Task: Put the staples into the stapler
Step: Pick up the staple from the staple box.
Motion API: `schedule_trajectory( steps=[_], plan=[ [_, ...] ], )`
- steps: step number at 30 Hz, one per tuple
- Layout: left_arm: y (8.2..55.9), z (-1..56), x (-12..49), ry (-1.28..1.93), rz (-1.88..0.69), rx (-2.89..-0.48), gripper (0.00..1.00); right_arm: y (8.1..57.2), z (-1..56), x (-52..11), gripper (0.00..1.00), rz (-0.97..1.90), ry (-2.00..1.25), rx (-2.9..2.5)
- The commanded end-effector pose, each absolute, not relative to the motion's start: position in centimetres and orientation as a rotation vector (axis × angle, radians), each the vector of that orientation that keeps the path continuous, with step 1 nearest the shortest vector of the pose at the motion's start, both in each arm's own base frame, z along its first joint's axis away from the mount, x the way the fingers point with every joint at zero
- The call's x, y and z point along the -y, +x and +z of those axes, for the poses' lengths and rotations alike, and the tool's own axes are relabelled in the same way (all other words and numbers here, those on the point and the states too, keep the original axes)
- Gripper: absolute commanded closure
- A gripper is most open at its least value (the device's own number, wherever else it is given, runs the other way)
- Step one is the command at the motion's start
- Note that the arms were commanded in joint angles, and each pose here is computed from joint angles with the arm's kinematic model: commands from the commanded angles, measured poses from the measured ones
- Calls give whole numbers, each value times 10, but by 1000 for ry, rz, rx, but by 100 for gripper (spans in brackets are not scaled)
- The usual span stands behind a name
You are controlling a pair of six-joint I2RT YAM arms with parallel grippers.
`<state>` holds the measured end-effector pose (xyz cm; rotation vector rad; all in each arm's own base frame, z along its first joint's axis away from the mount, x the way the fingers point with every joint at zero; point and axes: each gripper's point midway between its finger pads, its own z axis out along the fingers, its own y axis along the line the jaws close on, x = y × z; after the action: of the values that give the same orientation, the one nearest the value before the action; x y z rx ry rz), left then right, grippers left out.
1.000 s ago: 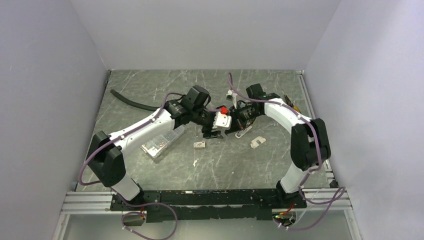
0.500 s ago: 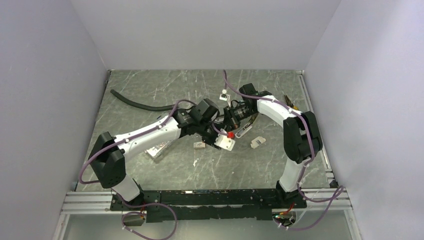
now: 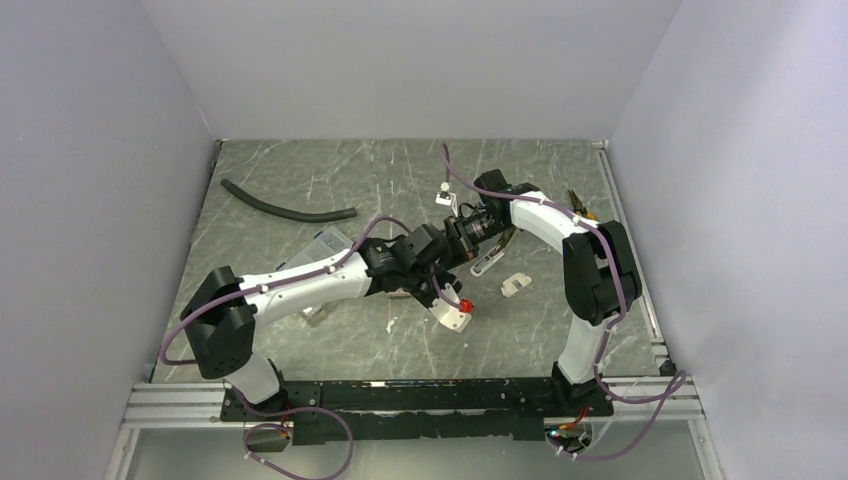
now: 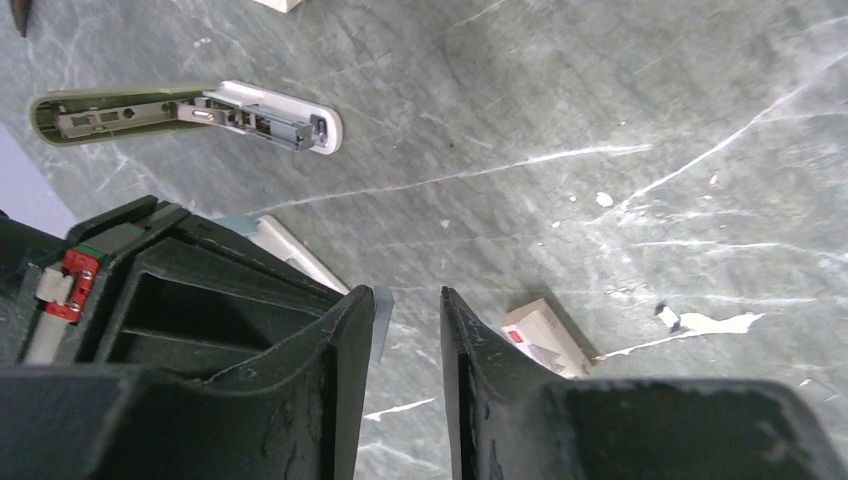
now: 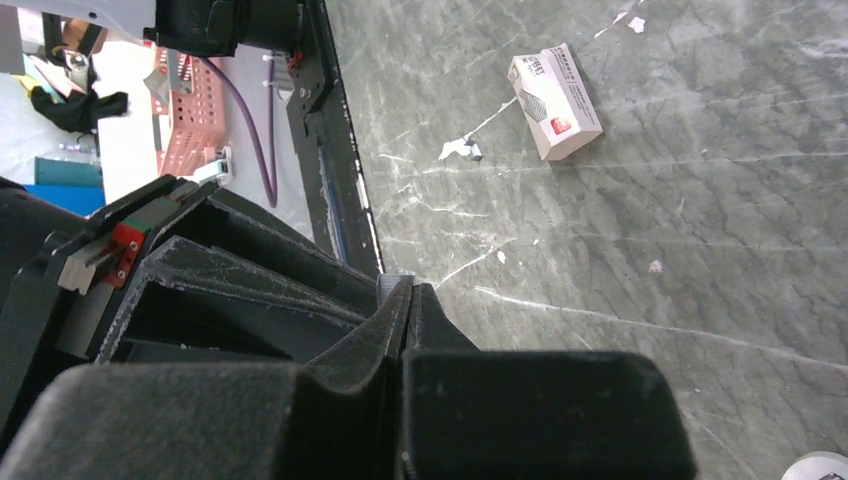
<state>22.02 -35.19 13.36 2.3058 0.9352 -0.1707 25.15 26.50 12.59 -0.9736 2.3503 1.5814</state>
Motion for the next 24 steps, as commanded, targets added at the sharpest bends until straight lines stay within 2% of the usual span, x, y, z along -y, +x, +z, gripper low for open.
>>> schedule_trajectory(
  steps=[1,14,24],
  plan=[
    [234,137,362,2296,-24,-872,65,252,137,-269,100,1583,-995,-2307],
    [240,137,367,2294,66,-844,73,249,133,-268,100,1557,-1002,-2327],
    [240,132,363,2324,92,-844,69,250,131,-268,100,1543,-1008,-2337]
  ],
)
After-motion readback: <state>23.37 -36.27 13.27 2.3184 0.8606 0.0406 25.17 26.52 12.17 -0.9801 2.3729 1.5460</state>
